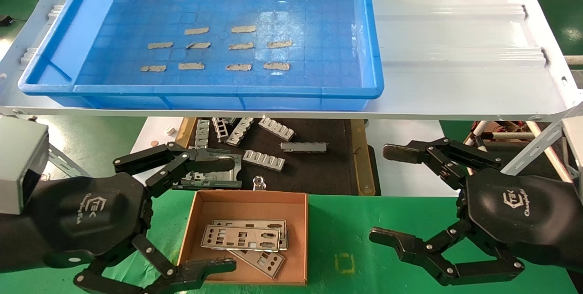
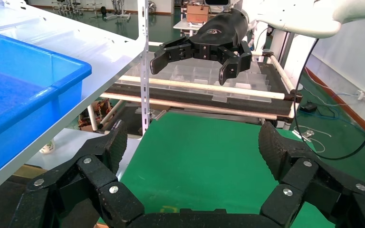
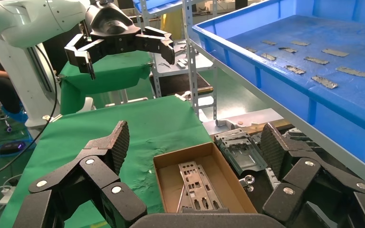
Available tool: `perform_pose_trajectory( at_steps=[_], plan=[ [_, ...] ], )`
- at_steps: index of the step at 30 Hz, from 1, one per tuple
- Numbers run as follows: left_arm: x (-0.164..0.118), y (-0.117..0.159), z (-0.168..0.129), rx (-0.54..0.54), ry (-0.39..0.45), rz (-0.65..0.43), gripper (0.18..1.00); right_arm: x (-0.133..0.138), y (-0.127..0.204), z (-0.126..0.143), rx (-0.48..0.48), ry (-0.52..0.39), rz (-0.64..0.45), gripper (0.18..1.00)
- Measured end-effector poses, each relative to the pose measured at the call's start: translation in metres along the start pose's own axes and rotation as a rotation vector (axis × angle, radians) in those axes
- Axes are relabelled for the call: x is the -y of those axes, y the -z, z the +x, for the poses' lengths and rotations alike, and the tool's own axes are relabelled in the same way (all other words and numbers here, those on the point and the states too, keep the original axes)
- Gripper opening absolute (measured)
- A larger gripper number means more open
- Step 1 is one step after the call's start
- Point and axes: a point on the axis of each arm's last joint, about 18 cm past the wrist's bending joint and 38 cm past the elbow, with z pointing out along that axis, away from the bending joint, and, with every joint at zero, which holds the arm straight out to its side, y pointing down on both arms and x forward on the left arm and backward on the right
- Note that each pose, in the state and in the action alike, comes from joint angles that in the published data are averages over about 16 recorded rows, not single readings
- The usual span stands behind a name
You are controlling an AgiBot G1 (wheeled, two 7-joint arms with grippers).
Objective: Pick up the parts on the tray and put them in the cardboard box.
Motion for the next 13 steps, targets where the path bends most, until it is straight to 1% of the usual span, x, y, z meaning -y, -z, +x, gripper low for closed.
perform_pose_trajectory(
  at_steps=[13],
  plan=[
    [0.0,0.0,0.0,0.0,0.0,0.0,1.001,0.0,0.0,0.0,0.0,0.0,0.0,1.001]
  ],
)
